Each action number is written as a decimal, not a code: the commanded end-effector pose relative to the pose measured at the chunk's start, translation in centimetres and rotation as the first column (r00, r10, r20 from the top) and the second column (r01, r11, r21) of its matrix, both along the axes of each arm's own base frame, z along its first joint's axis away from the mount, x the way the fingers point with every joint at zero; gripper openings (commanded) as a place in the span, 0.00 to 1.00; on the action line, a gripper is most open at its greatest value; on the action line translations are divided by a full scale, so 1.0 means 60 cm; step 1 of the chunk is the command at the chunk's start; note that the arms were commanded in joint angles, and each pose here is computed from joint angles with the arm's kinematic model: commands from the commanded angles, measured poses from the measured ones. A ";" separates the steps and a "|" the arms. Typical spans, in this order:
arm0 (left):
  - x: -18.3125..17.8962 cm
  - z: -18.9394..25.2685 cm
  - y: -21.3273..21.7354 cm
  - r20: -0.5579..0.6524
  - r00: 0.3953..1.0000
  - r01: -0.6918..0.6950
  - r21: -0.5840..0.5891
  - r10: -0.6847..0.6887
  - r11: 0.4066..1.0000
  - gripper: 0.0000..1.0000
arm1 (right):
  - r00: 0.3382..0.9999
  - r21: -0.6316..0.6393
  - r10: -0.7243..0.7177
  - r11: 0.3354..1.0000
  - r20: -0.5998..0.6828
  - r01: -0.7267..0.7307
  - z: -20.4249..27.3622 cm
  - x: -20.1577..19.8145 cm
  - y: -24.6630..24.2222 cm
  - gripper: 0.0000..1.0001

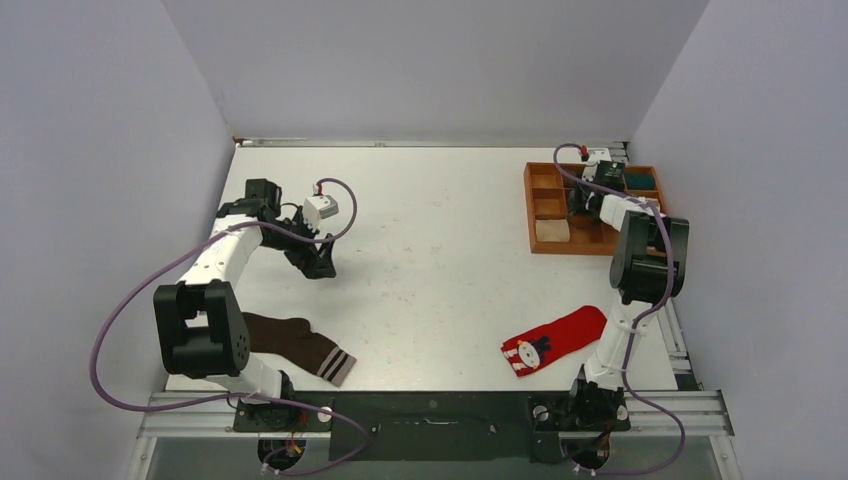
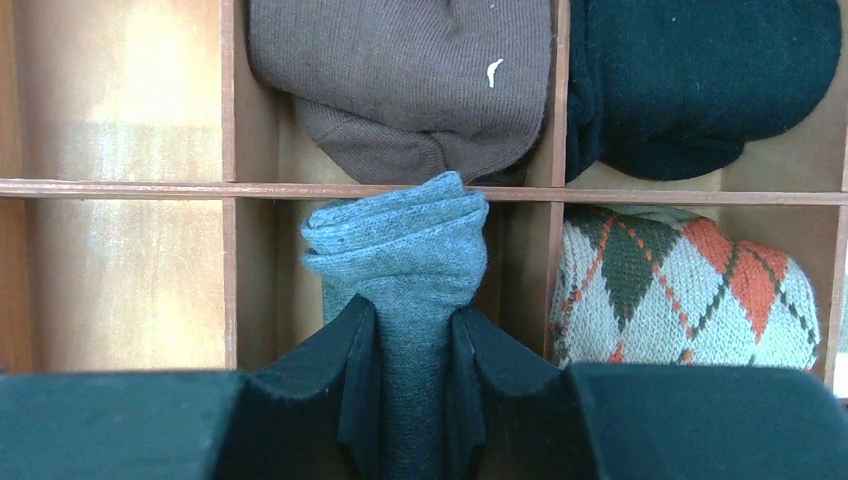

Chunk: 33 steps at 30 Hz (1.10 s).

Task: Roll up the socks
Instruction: Place the sock in the storage box.

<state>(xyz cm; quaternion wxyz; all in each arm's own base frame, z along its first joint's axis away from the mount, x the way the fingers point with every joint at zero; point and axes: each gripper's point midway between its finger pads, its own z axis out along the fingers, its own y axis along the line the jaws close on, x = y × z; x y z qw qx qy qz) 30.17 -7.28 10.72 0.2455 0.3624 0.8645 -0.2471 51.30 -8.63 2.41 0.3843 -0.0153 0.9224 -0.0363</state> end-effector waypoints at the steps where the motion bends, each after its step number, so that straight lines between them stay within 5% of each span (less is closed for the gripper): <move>1: 0.009 0.001 -0.004 0.016 1.000 -0.001 -0.026 0.001 1.000 0.88 | 0.983 -0.048 -0.061 0.997 -0.173 0.053 -0.072 -0.043 -0.015 0.05; 9: 0.009 -0.005 -0.004 0.007 1.000 0.001 -0.025 0.000 1.000 0.88 | 0.969 -0.088 -0.091 0.994 -0.231 0.072 -0.079 -0.071 -0.024 0.26; 23: 0.002 0.009 -0.008 0.005 1.000 0.031 -0.040 -0.030 0.999 0.88 | 0.999 -0.043 0.002 0.999 0.050 0.000 0.153 0.010 -0.004 0.60; 27: 0.000 0.008 -0.010 0.000 0.999 0.034 -0.047 -0.034 0.998 0.88 | 0.997 -0.046 -0.005 0.999 0.071 0.008 0.173 0.000 -0.002 0.60; 33: -0.004 0.004 -0.011 -0.011 0.999 0.035 -0.052 -0.036 0.998 0.88 | 0.997 -0.053 -0.054 0.997 0.048 0.056 0.154 -0.036 -0.008 0.35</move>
